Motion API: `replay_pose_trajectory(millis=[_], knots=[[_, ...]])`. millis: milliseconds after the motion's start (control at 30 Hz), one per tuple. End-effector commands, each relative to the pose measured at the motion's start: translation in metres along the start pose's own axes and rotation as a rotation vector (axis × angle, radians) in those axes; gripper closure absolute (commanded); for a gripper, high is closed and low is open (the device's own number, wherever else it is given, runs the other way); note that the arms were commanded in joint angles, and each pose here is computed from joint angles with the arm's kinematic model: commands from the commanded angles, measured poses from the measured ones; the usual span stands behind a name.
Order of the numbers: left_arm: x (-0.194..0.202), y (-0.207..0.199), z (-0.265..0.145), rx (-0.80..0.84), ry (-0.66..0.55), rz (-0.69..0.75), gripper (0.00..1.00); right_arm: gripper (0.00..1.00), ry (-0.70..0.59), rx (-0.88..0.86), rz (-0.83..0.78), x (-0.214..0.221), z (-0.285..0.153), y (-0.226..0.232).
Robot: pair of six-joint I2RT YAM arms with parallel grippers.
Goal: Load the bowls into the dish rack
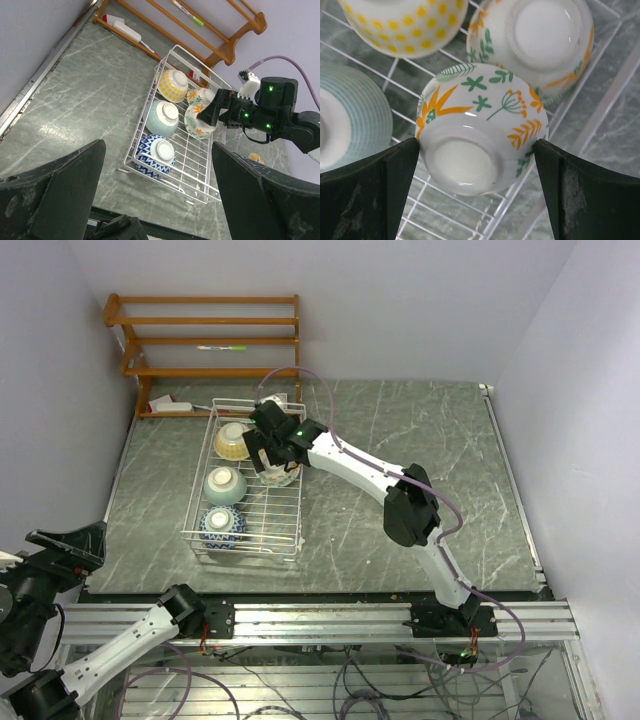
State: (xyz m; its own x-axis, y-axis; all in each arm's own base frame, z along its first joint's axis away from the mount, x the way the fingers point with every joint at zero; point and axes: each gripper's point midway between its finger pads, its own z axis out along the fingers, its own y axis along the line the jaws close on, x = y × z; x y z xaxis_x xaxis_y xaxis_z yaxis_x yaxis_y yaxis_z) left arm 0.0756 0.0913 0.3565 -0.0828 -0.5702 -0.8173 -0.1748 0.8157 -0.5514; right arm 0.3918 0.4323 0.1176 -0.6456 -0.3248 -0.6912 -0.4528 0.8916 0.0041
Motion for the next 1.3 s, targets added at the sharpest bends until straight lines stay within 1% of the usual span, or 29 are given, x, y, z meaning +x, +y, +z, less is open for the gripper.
replay_pose_trajectory(millis=[0,233,433,600,867,1067,1267], knots=[[-0.008,0.000,0.001,-0.008,-0.023,-0.021,0.01,0.01,0.106,0.017,-0.023,0.030,-0.016,-0.005],[-0.007,-0.006,0.002,0.005,-0.013,-0.018,0.01,0.00,0.131,-0.101,-0.005,0.044,-0.019,0.014],[-0.008,-0.008,0.001,0.012,-0.009,-0.022,0.01,0.00,0.135,-0.173,0.009,0.044,-0.022,0.026],[-0.006,-0.007,0.001,0.016,-0.004,-0.032,0.01,0.00,0.144,-0.157,0.023,0.043,-0.034,0.022],[-0.008,-0.004,0.000,0.014,-0.015,-0.042,0.01,0.00,0.096,-0.105,0.006,0.007,-0.068,0.011],[-0.006,-0.008,0.001,0.019,-0.012,-0.035,0.01,0.00,0.086,-0.096,-0.035,-0.007,-0.061,0.014],[-0.005,-0.011,0.003,0.019,-0.005,-0.030,0.01,0.00,0.059,-0.143,-0.042,-0.010,-0.042,0.028]])
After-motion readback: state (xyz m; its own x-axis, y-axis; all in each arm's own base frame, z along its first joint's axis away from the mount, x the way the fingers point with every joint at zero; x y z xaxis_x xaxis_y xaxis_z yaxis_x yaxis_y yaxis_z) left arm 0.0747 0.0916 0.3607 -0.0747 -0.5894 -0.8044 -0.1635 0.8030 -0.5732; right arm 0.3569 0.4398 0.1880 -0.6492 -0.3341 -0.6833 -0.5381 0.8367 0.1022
